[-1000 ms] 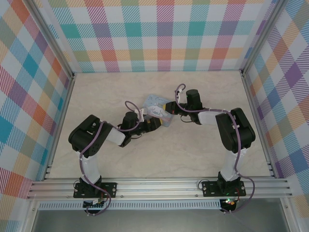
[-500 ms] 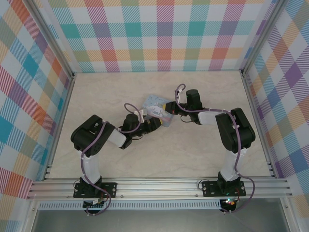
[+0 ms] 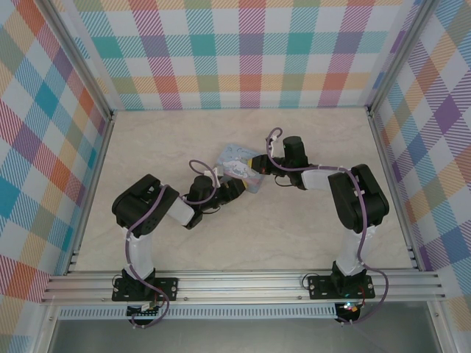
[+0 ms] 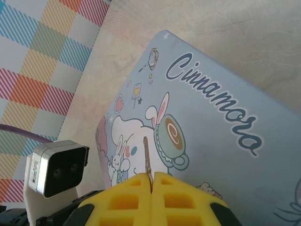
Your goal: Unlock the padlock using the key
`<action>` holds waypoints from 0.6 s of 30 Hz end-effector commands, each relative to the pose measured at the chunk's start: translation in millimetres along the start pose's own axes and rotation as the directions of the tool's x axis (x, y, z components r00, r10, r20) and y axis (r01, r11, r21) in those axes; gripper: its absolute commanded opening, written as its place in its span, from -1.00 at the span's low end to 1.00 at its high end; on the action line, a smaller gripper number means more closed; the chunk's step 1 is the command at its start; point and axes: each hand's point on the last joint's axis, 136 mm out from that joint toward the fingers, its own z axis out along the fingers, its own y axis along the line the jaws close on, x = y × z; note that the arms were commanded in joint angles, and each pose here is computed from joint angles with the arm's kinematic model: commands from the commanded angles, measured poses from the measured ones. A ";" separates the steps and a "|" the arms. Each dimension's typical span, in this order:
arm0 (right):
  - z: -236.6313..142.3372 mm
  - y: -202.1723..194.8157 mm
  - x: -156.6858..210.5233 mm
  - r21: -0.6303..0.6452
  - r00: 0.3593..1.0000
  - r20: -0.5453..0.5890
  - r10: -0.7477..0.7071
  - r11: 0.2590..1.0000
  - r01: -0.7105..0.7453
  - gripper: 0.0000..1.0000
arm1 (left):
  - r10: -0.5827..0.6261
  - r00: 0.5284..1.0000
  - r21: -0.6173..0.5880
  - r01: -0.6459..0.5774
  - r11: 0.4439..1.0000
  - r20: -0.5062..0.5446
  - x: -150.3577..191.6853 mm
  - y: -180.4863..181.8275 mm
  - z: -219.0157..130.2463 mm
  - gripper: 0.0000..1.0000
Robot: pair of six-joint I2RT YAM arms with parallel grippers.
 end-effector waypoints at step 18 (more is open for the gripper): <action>6.6 -4.6 36.8 0.022 0.992 -0.105 0.077 0.997 -0.075 -1.00 | -0.017 0.996 0.004 0.017 1.000 0.086 -2.7 -2.3 -3.1 -0.27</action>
